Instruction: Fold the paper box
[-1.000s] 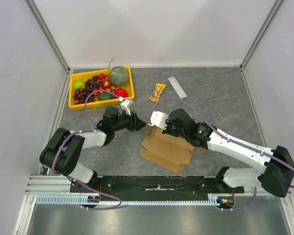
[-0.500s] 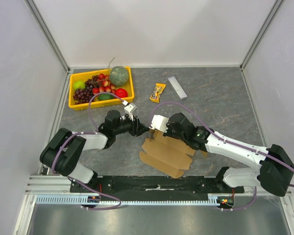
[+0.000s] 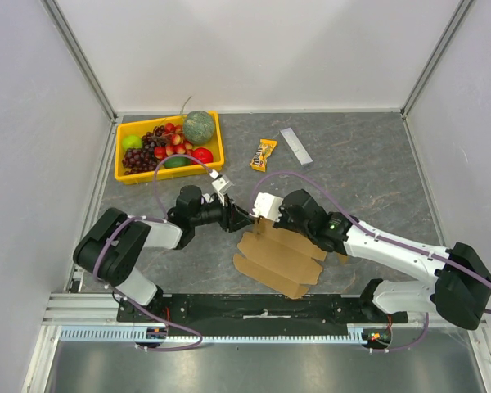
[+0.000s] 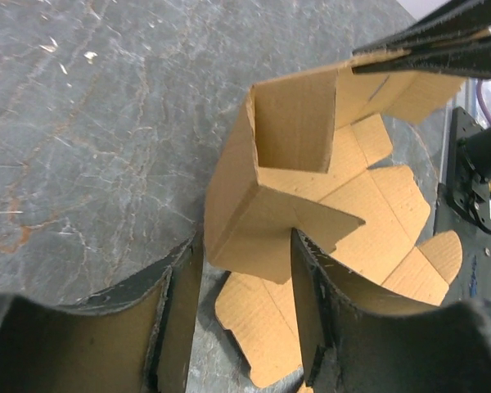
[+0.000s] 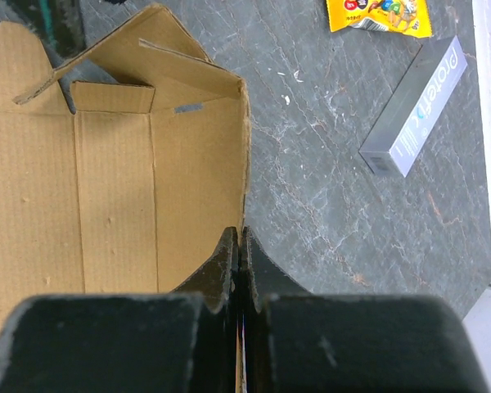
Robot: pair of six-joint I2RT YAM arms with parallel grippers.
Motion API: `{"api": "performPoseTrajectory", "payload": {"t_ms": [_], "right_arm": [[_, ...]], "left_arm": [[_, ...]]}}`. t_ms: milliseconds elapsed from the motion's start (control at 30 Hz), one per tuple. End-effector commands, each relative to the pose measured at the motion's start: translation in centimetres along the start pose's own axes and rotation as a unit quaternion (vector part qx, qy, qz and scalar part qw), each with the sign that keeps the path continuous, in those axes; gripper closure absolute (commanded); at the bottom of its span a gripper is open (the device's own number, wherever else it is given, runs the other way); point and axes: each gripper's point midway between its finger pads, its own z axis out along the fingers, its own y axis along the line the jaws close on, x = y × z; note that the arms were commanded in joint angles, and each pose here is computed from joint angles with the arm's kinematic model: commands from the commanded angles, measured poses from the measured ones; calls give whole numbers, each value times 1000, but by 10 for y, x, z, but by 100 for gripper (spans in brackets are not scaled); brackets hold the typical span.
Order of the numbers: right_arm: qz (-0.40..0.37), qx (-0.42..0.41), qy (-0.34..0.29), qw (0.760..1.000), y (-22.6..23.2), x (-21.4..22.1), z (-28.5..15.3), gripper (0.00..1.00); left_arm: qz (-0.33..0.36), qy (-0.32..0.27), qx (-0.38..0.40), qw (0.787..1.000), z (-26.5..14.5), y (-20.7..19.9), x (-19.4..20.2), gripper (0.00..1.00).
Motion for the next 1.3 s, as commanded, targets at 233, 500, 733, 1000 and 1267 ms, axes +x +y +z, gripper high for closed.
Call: {"api": "performPoseTrajectory", "payload": {"t_ms": [233, 500, 733, 1000, 1267], "right_arm": [[10, 48, -1, 999, -14, 2, -1, 100], [-9, 41, -4, 999, -6, 7, 1, 100], [-15, 50, -5, 999, -9, 8, -2, 100], [-18, 56, -22, 998, -14, 4, -11, 100], [-33, 45, -55, 997, -16, -10, -20, 100]], "left_arm": [[42, -15, 100, 994, 7, -27, 9, 32], [50, -14, 86, 995, 12, -21, 9, 29], [66, -43, 97, 992, 0, -36, -10, 27], [65, -138, 14, 988, -42, -19, -72, 25], [-20, -113, -87, 990, -28, 60, -64, 31]]}}
